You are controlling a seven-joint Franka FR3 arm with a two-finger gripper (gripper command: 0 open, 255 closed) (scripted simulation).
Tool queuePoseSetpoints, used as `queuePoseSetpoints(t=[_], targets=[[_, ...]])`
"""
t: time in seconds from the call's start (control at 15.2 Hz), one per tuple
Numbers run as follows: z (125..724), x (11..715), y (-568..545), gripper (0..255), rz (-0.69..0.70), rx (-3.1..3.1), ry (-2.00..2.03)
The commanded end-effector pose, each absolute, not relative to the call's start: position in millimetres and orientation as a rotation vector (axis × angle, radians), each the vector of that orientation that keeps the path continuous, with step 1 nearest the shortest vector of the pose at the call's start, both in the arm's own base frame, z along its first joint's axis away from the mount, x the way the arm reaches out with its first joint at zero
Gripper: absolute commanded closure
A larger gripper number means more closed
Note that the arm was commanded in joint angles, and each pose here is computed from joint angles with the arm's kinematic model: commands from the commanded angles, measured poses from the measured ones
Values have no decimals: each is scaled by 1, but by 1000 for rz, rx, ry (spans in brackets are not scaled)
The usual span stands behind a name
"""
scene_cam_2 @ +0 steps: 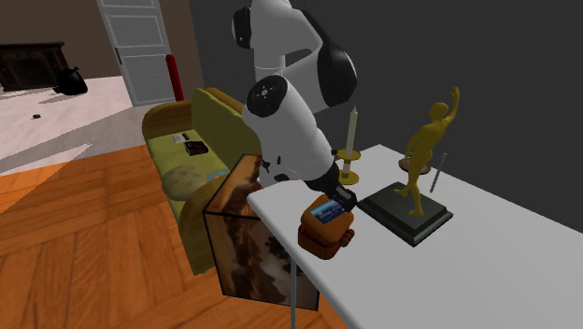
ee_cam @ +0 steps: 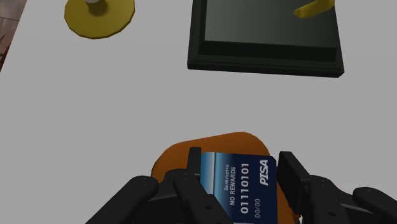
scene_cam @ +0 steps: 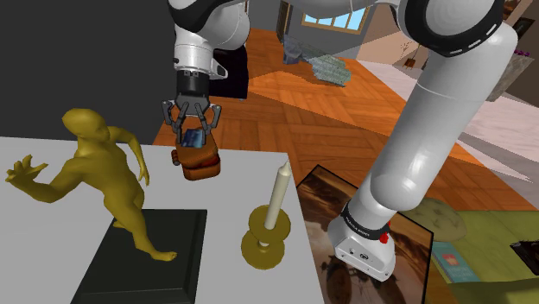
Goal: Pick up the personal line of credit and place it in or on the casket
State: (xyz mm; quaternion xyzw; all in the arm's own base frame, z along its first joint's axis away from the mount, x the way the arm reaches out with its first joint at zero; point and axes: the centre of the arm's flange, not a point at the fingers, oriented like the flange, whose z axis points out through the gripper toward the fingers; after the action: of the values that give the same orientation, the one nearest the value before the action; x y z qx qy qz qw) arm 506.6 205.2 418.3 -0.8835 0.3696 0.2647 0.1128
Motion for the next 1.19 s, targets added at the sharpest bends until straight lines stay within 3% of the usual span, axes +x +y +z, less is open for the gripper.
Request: queuePoseSetpoints(t=[0.0, 0.33, 0.59, 1.12], targets=[[418, 507, 205, 0, 777, -2592, 1084], [418, 507, 205, 0, 777, -2592, 1084], [460, 526, 185, 0, 777, -2592, 1084], [460, 526, 185, 0, 777, -2592, 1084]])
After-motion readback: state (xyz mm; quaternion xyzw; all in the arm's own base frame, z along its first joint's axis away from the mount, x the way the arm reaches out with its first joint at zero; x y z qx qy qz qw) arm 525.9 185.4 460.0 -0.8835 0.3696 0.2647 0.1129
